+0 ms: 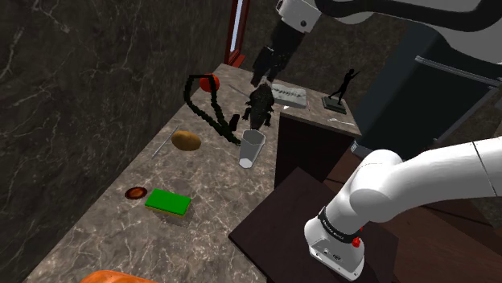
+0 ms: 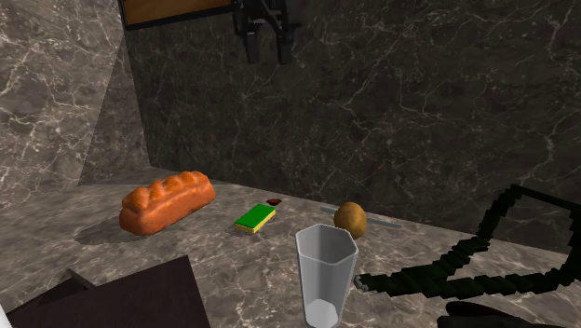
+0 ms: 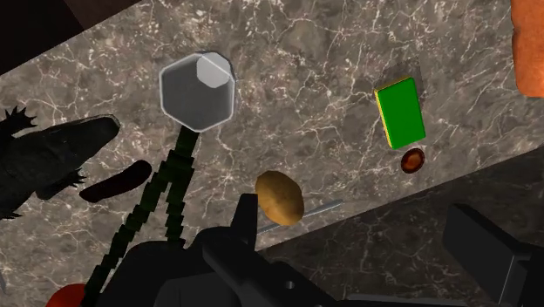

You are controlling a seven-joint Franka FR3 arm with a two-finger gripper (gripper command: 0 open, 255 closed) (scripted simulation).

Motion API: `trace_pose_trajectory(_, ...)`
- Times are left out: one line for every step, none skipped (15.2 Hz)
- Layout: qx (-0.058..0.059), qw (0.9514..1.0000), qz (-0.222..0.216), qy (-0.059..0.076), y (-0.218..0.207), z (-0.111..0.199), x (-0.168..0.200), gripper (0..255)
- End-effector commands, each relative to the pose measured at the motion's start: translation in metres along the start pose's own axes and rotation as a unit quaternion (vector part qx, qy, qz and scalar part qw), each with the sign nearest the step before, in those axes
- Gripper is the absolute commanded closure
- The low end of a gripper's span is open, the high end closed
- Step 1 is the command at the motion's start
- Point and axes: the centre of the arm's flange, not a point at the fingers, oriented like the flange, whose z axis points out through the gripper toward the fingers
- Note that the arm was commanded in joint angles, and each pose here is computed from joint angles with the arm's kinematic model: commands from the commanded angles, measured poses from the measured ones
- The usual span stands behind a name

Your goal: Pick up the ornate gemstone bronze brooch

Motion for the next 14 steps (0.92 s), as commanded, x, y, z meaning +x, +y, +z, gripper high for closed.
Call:
trace_pose_trajectory(0.0,1.0,-0.003,-0.009,-0.013,0.021,0.01,0)
trace_pose_trajectory(-0.001,0.9999,-0.004,-0.013,-0.019,0.031,0.016,0)
trace_pose_trajectory(-0.001,0.9998,-0.005,-0.018,-0.026,0.042,0.022,0)
trace_pose_trajectory(-0.001,0.9997,-0.007,-0.022,-0.032,0.053,0.028,0)
trace_pose_trajectory(-0.001,0.9996,-0.008,-0.027,-0.038,0.064,0.034,0)
trace_pose_trajectory(-0.001,0.9995,-0.009,-0.031,-0.045,0.074,0.04,0)
trace_pose_trajectory(-0.001,0.9993,-0.01,-0.036,-0.051,0.085,0.045,0)
trace_pose_trajectory(-0.002,0.9991,-0.012,-0.04,-0.057,0.096,0.051,0)
trace_pose_trajectory(-0.002,0.9989,-0.013,-0.044,-0.064,0.107,0.056,0)
trace_pose_trajectory(-0.002,0.9987,-0.014,-0.049,-0.07,0.118,0.062,0)
trace_pose_trajectory(-0.002,0.9984,-0.016,-0.053,-0.076,0.129,0.067,0)
trace_pose_trajectory(-0.002,0.9982,-0.017,-0.058,-0.083,0.141,0.072,0)
trace_pose_trajectory(-0.003,0.9979,-0.018,-0.062,-0.089,0.152,0.077,0)
trace_pose_trajectory(-0.003,0.9976,-0.02,-0.067,-0.096,0.163,0.082,0)
